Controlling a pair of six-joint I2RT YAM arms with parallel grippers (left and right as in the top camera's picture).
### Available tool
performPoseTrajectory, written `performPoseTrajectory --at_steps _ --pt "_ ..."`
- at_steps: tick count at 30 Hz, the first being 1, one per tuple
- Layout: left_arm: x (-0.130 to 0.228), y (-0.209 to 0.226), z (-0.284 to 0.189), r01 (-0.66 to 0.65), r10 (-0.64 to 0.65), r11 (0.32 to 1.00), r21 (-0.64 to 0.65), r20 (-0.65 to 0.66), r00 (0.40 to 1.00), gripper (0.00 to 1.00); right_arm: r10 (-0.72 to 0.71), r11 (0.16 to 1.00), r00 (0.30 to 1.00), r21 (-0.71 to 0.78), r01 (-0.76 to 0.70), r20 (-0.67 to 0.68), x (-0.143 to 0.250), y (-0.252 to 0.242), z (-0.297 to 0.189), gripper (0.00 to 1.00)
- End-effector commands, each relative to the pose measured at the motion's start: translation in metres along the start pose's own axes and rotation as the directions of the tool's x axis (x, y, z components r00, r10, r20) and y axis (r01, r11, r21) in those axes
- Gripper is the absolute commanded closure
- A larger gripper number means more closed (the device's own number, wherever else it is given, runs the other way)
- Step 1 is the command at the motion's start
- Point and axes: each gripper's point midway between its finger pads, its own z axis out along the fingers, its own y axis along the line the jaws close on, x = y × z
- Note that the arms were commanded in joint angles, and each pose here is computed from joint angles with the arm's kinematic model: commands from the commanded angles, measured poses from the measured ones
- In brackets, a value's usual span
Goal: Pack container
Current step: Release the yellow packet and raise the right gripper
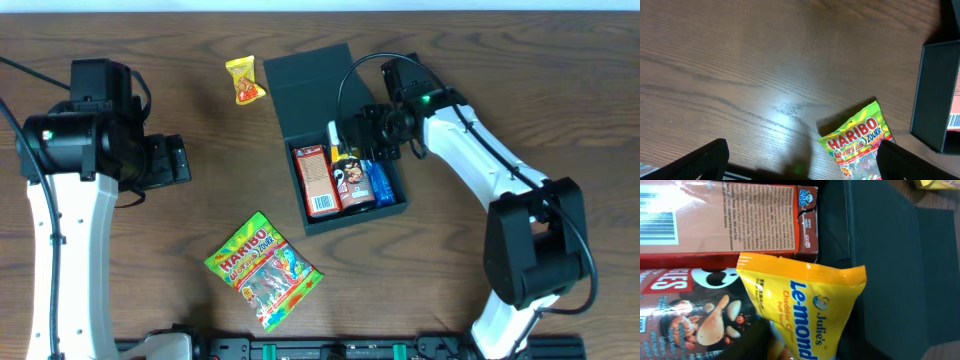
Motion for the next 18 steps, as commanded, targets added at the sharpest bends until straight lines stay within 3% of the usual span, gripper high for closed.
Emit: performPoseTrajectory --at_steps 1,5,14,18 --pt "0.0 0.002 0.0 0.019 -0.019 1.0 -0.007 0.001 1.0 0.05 -0.038 0.999 0.999 -0.004 0.038 -0.028 -0.004 0.0 0.006 0.49" --pt "0.0 0.002 0.0 0.019 -0.019 1.0 -0.007 0.001 1.0 0.05 -0.042 0.999 0.995 0.018 0.044 -0.091 -0.005 -0.007 0.005 0.42" --pt "0.0 0.002 0.0 0.019 -0.019 1.0 -0.007 0.001 1.0 0.05 -0.005 0.994 0.994 0.108 0.016 -0.107 -0.032 -0.044 -0.024 0.42" --pt "0.0 0.002 0.0 0.019 -0.019 1.0 -0.007 0.001 1.0 0.05 0.082 0.988 0.992 0.141 -0.068 -0.096 -0.042 -0.056 -0.041 0.44"
